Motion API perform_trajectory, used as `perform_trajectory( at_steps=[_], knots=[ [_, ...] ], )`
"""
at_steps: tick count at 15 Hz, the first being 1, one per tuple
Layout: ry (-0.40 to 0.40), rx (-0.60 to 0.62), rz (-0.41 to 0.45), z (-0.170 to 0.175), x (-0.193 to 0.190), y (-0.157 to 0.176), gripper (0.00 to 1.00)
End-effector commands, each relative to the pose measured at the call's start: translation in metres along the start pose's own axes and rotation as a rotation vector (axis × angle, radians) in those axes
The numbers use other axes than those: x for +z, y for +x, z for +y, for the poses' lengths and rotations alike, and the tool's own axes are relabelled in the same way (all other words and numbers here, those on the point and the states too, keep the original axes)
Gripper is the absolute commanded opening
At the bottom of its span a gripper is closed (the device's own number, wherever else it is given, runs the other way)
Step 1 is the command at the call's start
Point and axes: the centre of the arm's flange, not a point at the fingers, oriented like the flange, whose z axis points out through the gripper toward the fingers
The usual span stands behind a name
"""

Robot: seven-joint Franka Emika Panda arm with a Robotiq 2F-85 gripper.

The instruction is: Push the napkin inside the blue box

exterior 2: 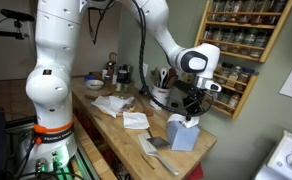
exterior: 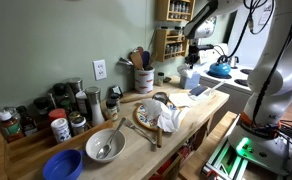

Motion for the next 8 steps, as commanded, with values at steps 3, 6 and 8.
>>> perform_trajectory(
  at_steps=[3, 6, 8],
  knots=[
    [0.012, 0.098, 0.061, 0.011, -0.006, -0.012, 0.03],
    [0.029, 0.156, 0.057, 0.007, 0.002, -0.004, 0.00],
    [0.049, 0.208, 0.069, 0.003, 0.006, 0.000, 0.00]
  ],
)
